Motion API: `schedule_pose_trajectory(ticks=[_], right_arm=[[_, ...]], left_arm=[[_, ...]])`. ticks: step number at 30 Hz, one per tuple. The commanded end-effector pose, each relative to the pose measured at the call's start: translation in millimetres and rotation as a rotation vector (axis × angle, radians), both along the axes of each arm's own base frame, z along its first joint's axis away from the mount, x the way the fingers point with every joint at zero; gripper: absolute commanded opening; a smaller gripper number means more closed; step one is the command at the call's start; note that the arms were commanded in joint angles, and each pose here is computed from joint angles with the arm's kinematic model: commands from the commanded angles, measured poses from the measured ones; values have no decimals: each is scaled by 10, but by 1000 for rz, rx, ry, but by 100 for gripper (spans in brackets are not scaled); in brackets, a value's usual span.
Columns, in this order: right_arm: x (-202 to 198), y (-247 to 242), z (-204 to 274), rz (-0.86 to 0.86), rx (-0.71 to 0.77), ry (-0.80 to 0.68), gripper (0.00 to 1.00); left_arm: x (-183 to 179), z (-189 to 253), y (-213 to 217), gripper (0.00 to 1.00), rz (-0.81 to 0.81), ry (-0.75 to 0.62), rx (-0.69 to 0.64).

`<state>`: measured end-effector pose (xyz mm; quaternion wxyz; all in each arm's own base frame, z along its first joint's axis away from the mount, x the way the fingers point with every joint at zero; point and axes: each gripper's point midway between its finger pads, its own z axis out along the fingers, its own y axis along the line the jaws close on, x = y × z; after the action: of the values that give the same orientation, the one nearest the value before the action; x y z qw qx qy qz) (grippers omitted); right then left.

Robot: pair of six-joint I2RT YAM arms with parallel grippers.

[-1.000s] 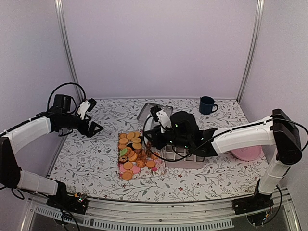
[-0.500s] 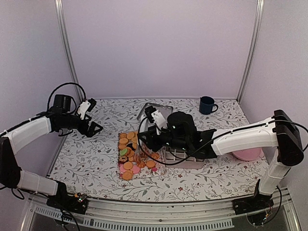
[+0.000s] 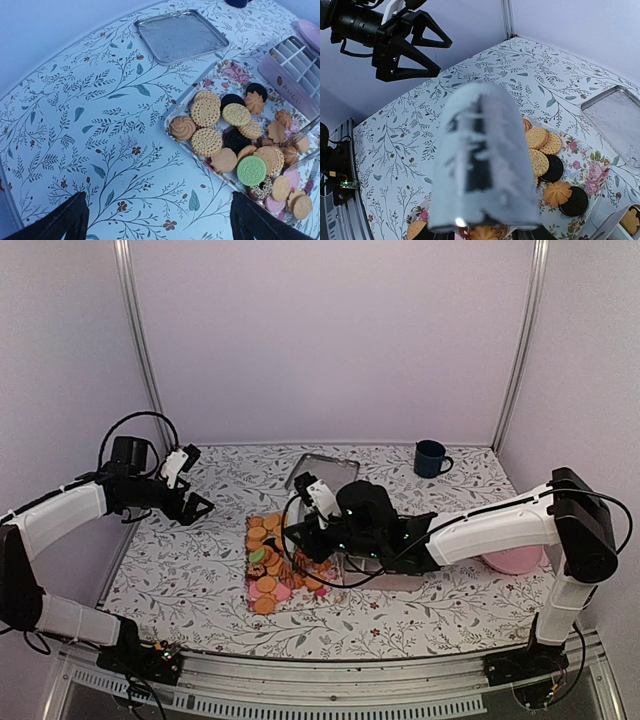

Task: Pack the cookies
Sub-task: Pick up the fake cookies from the plate, then place the fake cookies in the empty pocket of the box.

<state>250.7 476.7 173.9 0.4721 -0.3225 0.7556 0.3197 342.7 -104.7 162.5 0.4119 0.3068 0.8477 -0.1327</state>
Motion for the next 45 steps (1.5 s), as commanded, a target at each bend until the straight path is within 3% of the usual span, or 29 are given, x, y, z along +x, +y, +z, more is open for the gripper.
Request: schedule_pose_trajectory(ticks=[1,4,12,20,30,45], right_arm=[[1,77,177,10,41,-14,35],[16,48,340,1,61,-38,30],[110,-98,907,-41,124,-141,30],[555,-666,1136,-165,166,-163,30],[1032,-1490,1092,-360,125,-195,30],[1177,-1841,793,-460,38,-193,30]], left_arm=[[0,13,14,99,-3,-13,1],[1,9,6,99,-6,-10,-2],[1,6,9,99,-4,-7,-1],[21,27,19,99,2,-12,2],[14,-1,21,99,-1,-5,7],[3,-30,22,99,-3,1,9]])
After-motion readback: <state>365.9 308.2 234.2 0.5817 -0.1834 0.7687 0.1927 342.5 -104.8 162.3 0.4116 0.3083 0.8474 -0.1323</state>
